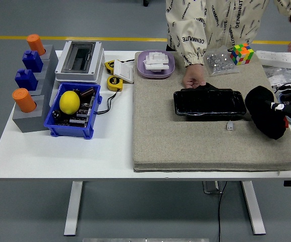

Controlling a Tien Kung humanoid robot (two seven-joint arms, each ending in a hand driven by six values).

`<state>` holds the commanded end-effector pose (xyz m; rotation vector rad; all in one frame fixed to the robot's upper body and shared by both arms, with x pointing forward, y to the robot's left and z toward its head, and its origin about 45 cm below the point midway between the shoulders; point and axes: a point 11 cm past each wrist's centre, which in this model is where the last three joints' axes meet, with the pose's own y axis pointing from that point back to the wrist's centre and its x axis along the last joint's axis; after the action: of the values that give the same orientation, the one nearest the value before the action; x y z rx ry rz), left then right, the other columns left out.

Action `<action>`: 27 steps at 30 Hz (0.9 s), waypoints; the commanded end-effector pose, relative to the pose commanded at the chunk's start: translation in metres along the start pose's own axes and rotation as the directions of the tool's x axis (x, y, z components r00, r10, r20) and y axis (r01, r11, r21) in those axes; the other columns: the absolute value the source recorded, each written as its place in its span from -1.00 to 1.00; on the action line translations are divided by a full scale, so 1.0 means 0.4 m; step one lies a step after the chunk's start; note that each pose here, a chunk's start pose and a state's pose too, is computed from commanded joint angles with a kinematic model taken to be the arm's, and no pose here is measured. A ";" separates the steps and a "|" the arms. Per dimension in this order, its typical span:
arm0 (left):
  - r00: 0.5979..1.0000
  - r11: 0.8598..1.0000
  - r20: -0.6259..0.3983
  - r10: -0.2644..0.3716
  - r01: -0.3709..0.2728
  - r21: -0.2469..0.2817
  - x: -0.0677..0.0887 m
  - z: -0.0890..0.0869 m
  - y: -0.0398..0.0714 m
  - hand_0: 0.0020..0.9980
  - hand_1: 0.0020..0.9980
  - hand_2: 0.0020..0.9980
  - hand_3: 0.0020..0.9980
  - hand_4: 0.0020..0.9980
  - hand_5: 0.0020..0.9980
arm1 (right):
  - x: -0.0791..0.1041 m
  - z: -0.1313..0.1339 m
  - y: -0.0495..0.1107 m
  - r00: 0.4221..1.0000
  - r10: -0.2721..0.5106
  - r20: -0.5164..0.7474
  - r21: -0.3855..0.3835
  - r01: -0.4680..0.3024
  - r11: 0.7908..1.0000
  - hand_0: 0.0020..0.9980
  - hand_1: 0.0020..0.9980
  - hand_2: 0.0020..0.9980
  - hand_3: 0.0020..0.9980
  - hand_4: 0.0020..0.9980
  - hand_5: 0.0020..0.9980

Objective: Pick the rag up,wipe the panel,place it on the desk

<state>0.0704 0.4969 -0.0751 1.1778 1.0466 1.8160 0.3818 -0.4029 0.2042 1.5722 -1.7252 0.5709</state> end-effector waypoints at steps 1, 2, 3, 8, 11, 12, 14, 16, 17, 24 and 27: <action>1.000 1.000 0.000 0.000 0.000 0.000 0.000 0.000 0.000 0.21 0.28 0.31 0.12 0.25 -0.11 | 0.001 0.000 0.000 1.000 0.001 0.000 0.001 -0.001 1.000 0.50 0.38 0.50 0.50 1.00 0.03; 1.000 1.000 0.000 0.000 0.000 0.000 0.000 0.000 0.000 0.21 0.29 0.31 0.12 0.25 -0.11 | 0.002 -0.001 0.000 1.000 0.003 0.001 0.004 -0.003 1.000 0.61 0.50 0.61 0.60 1.00 0.10; 1.000 1.000 -0.001 0.000 0.000 0.000 0.000 0.000 0.000 0.21 0.29 0.31 0.12 0.25 -0.11 | 0.003 -0.002 0.000 1.000 0.004 0.001 0.005 -0.004 1.000 0.61 0.50 0.61 0.60 1.00 0.10; 1.000 1.000 -0.002 0.000 0.000 0.003 0.000 -0.003 0.000 0.21 0.28 0.31 0.12 0.26 -0.11 | 0.008 -0.006 0.000 1.000 0.012 0.003 0.013 -0.012 1.000 0.67 0.57 0.69 0.68 1.00 0.15; 1.000 1.000 -0.002 0.001 -0.001 0.003 0.001 -0.004 0.000 0.21 0.28 0.31 0.12 0.26 -0.11 | 0.009 -0.008 0.001 1.000 0.013 0.007 0.018 -0.013 1.000 0.67 0.57 0.69 0.68 1.00 0.15; 1.000 1.000 -0.002 0.001 -0.001 0.003 0.001 -0.004 0.000 0.21 0.28 0.31 0.12 0.26 -0.11 | 0.009 -0.009 0.001 1.000 0.012 0.009 0.020 -0.013 1.000 0.67 0.57 0.69 0.68 1.00 0.15; 1.000 1.000 -0.001 0.001 -0.001 0.004 0.002 -0.005 0.000 0.21 0.28 0.32 0.12 0.26 -0.11 | 0.011 -0.011 0.004 1.000 0.014 0.016 0.027 -0.015 1.000 0.79 0.68 0.81 0.84 1.00 0.23; 1.000 1.000 0.000 0.001 -0.001 0.004 0.001 -0.005 0.000 0.21 0.28 0.32 0.12 0.26 -0.11 | 0.019 -0.017 0.008 0.998 0.027 0.049 0.046 -0.029 0.999 0.79 0.68 0.81 0.84 1.00 0.23; 1.000 1.000 0.000 0.000 0.000 0.004 0.001 -0.005 0.000 0.21 0.28 0.32 0.12 0.26 -0.11 | 0.027 -0.022 0.012 0.995 0.043 0.088 0.062 -0.048 0.997 0.79 0.68 0.81 0.84 1.00 0.23; 1.000 1.000 0.007 0.004 -0.004 0.006 0.006 -0.008 0.000 0.21 0.29 0.32 0.13 0.26 -0.11 | 0.117 -0.061 0.035 0.919 0.105 0.381 0.139 -0.169 0.976 0.73 0.64 0.76 0.78 1.00 0.16; 1.000 1.000 0.008 0.006 -0.006 0.006 0.008 -0.009 0.000 0.21 0.28 0.31 0.13 0.26 -0.11 | 0.147 -0.069 0.042 0.867 0.078 0.492 0.152 -0.173 0.973 0.65 0.58 0.68 0.67 1.00 0.18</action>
<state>0.0661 0.4989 -0.0748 1.1922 1.0460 1.8119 0.3717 -0.4185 0.2685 1.8628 -2.2146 0.4382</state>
